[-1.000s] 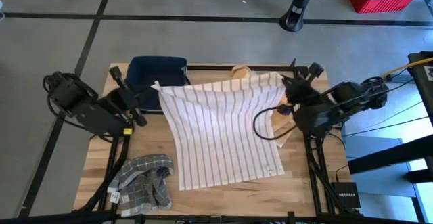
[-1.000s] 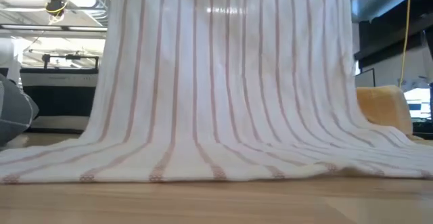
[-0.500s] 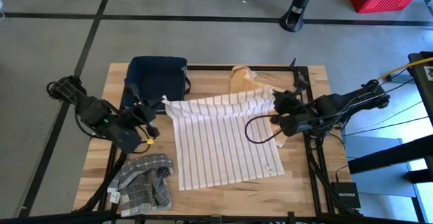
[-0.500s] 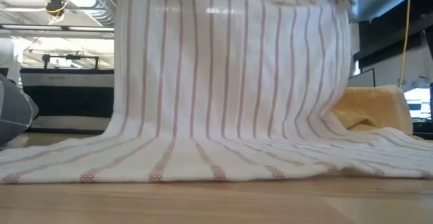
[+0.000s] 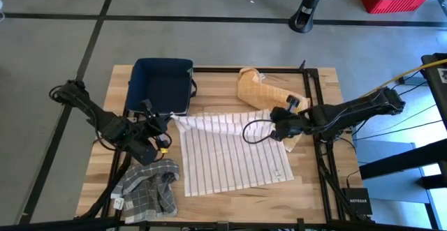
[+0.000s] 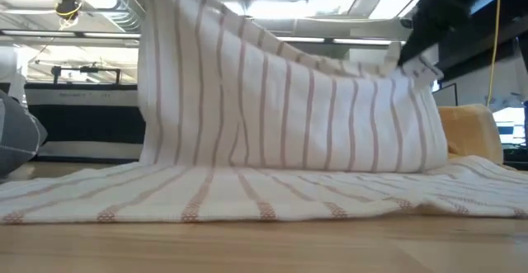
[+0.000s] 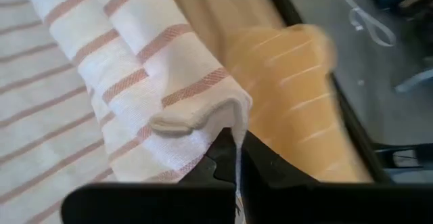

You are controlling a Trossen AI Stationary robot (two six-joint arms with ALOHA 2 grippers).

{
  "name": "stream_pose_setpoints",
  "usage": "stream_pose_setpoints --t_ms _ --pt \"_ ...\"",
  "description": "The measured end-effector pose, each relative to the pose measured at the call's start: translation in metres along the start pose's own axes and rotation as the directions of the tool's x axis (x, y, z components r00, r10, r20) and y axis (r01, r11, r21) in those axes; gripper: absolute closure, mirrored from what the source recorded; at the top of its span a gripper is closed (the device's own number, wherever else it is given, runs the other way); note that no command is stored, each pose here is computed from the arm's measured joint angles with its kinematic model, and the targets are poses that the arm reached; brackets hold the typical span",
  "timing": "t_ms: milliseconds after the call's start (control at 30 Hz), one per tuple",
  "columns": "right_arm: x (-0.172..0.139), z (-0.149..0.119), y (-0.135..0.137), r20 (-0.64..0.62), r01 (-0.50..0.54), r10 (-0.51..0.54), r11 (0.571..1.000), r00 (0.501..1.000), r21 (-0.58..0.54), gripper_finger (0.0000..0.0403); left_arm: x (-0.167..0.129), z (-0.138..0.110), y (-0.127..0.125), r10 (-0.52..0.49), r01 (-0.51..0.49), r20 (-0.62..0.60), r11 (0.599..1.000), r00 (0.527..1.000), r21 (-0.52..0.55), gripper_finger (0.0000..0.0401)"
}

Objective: Fold towel
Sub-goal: Fold the white towel

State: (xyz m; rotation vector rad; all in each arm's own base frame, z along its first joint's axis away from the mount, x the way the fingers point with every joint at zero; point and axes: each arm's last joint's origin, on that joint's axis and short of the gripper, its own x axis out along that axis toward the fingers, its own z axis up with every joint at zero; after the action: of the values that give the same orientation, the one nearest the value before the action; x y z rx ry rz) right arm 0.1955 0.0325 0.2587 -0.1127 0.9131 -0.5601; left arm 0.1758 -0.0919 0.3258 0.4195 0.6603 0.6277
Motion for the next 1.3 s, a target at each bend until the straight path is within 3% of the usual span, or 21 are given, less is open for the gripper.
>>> stream_pose_setpoints --t_ms 267,533,633,767,900,1000,1167,1300 --pt "0.035 -0.034 0.018 -0.018 -0.099 0.1 0.993 0.995 0.059 0.04 0.01 -0.01 -0.025 -0.175 0.174 -0.041 0.984 0.984 -0.041 0.0396" --pt "0.061 -0.056 0.036 -0.07 -0.258 0.268 0.957 0.961 0.132 0.04 0.015 -0.014 -0.034 -0.199 0.197 -0.02 0.977 0.98 -0.081 0.0396" --pt "0.071 -0.061 0.04 -0.115 -0.242 0.273 0.943 0.955 0.231 0.04 0.015 -0.013 -0.035 -0.199 0.197 -0.016 0.976 0.98 -0.09 0.0396" --pt "0.089 -0.065 0.04 -0.204 -0.17 0.274 0.893 0.94 0.417 0.0399 0.015 -0.012 -0.035 -0.204 0.203 -0.005 0.974 0.979 -0.106 0.0396" --pt "0.102 -0.069 0.038 -0.276 -0.116 0.279 0.865 0.92 0.488 0.0376 0.015 -0.012 -0.035 -0.204 0.202 -0.006 0.973 0.979 -0.109 0.0396" --pt "0.102 -0.064 0.035 -0.305 -0.16 0.327 0.872 0.894 0.463 0.0334 0.015 -0.012 -0.035 -0.204 0.202 -0.006 0.973 0.979 -0.108 0.0396" --pt "0.073 -0.038 0.029 -0.365 -0.336 0.455 0.877 0.813 0.343 0.0257 0.015 -0.012 -0.035 -0.204 0.202 -0.006 0.973 0.979 -0.107 0.0396" --pt "0.058 -0.027 0.024 -0.385 -0.401 0.443 0.897 0.81 0.188 0.0216 0.015 -0.012 -0.035 -0.204 0.202 -0.006 0.974 0.979 -0.106 0.0396"
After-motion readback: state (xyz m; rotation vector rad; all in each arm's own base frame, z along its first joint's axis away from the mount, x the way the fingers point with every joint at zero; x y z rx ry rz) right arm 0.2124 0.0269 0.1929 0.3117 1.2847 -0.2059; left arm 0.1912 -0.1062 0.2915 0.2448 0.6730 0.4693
